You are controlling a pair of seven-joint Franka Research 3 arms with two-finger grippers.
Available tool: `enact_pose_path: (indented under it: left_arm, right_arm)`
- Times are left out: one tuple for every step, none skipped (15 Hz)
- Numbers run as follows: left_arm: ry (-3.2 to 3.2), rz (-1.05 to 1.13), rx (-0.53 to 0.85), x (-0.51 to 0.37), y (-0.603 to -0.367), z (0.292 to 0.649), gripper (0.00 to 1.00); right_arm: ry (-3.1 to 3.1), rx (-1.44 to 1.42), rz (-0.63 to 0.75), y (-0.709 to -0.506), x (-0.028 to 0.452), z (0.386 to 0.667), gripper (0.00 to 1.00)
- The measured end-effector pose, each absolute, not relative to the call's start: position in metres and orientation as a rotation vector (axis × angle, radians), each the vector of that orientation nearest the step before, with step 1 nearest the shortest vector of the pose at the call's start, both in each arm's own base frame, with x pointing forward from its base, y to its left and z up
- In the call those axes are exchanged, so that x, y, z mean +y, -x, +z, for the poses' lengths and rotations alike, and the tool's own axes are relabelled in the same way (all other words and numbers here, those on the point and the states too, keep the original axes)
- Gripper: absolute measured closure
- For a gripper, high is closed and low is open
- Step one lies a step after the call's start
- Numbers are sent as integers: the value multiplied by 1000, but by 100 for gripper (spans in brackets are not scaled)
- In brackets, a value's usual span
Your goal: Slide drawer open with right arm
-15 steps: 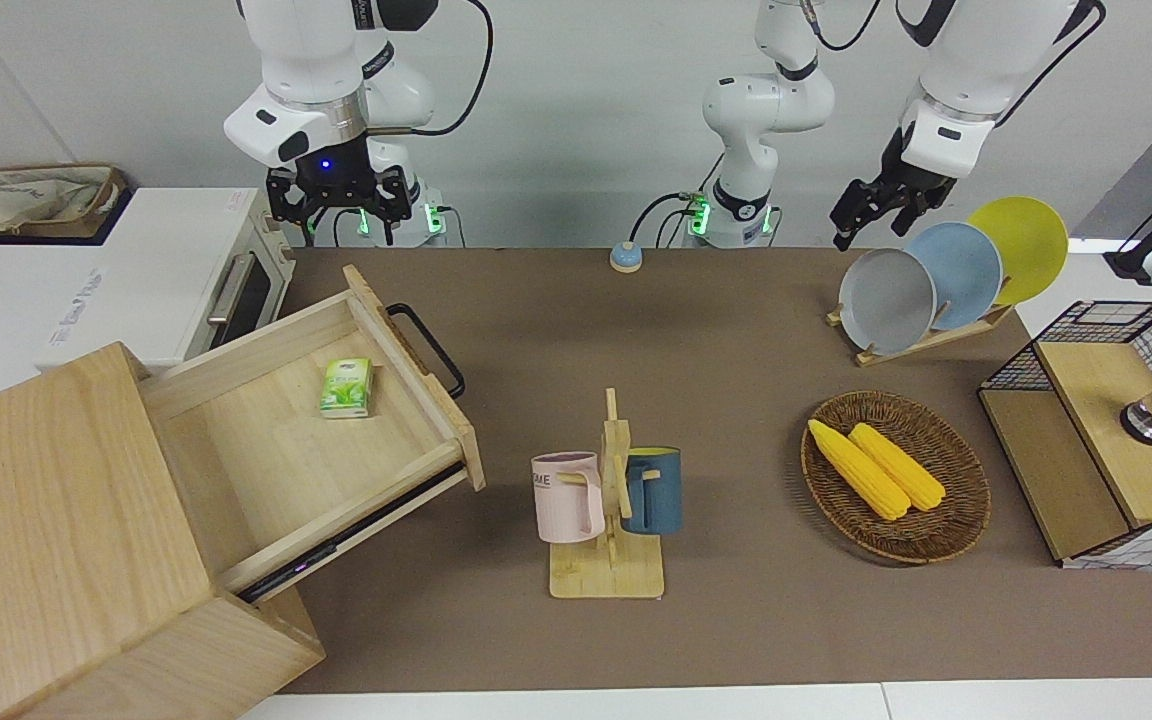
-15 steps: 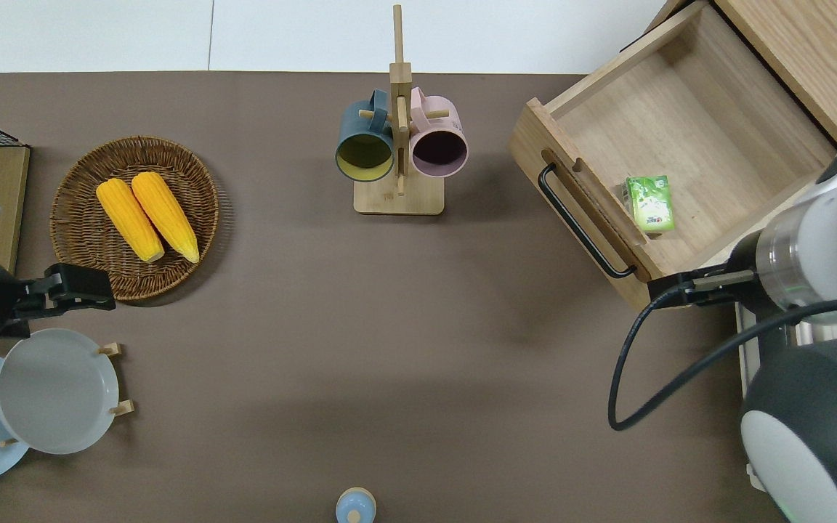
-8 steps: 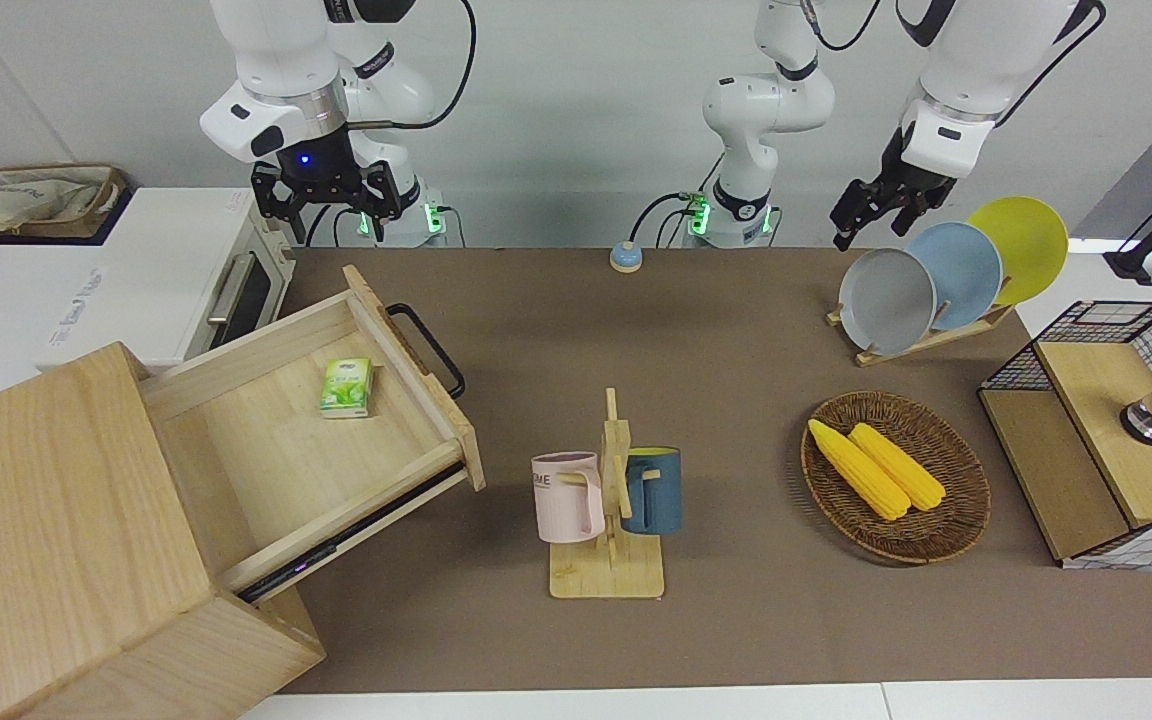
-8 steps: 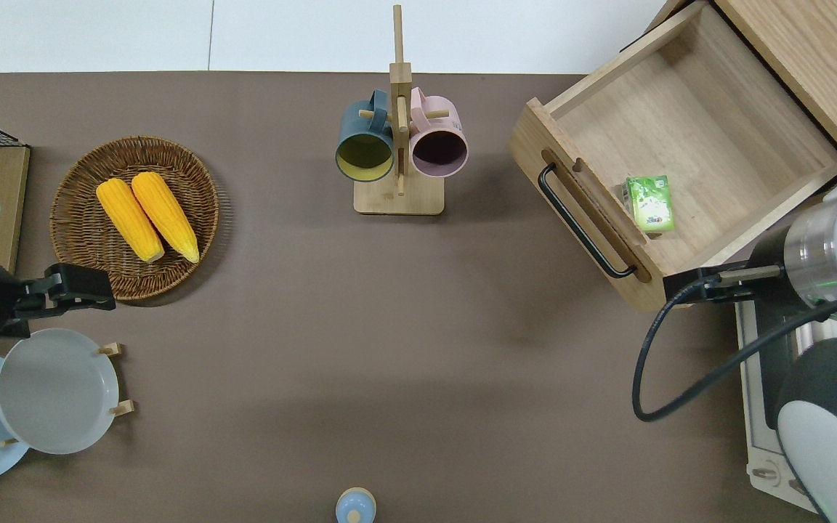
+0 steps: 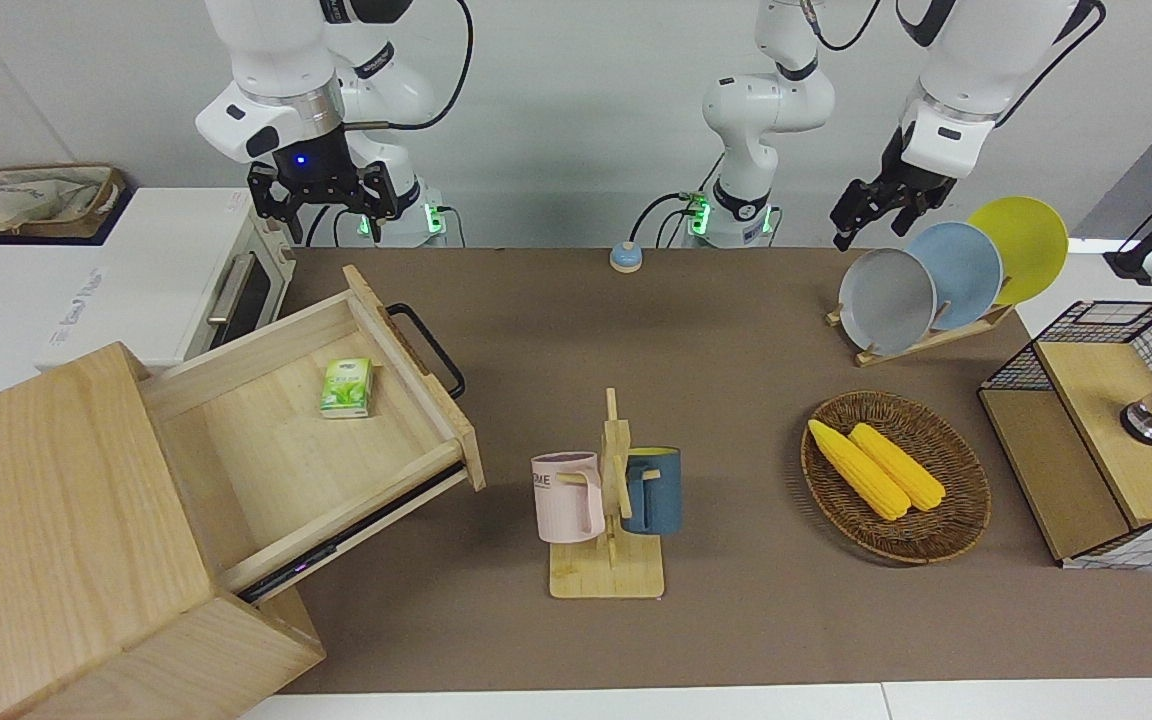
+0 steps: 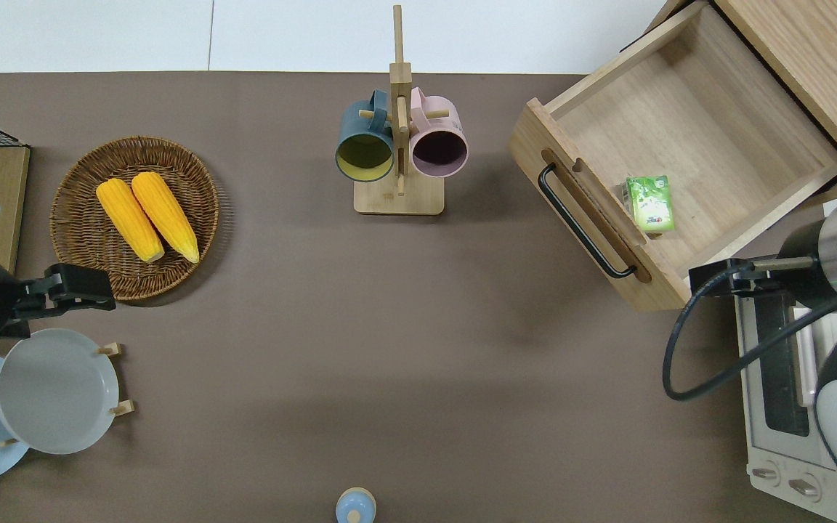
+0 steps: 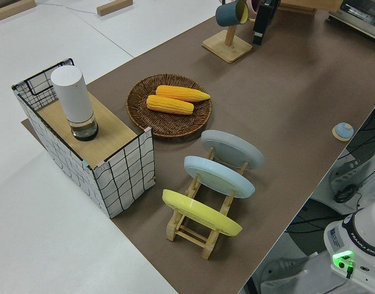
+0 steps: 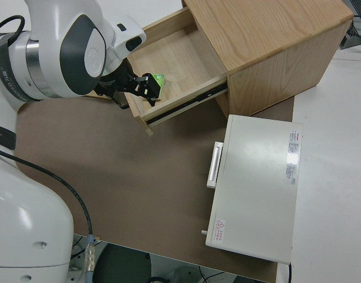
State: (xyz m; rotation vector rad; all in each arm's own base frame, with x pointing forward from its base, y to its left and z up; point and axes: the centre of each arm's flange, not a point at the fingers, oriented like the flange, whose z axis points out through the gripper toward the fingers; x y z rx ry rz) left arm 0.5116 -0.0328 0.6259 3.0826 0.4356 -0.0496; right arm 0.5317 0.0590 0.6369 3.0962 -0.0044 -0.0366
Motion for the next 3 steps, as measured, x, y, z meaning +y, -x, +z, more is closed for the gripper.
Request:
enact_pose_path:
  left_arm:
    - [-3083,-50,436,-33,-512,626,0]
    - [-3083,-50,436,-33,-512,626,0]
    - [-3083,-50,436,-33,-512,626,0]
  right_arm:
    - [-3106,-10,-38,-532,58,637,1]
    - [-3111,-14,-39,-532,57,637,1]
    - [-3112,-16,-40,-532,56,637,1]
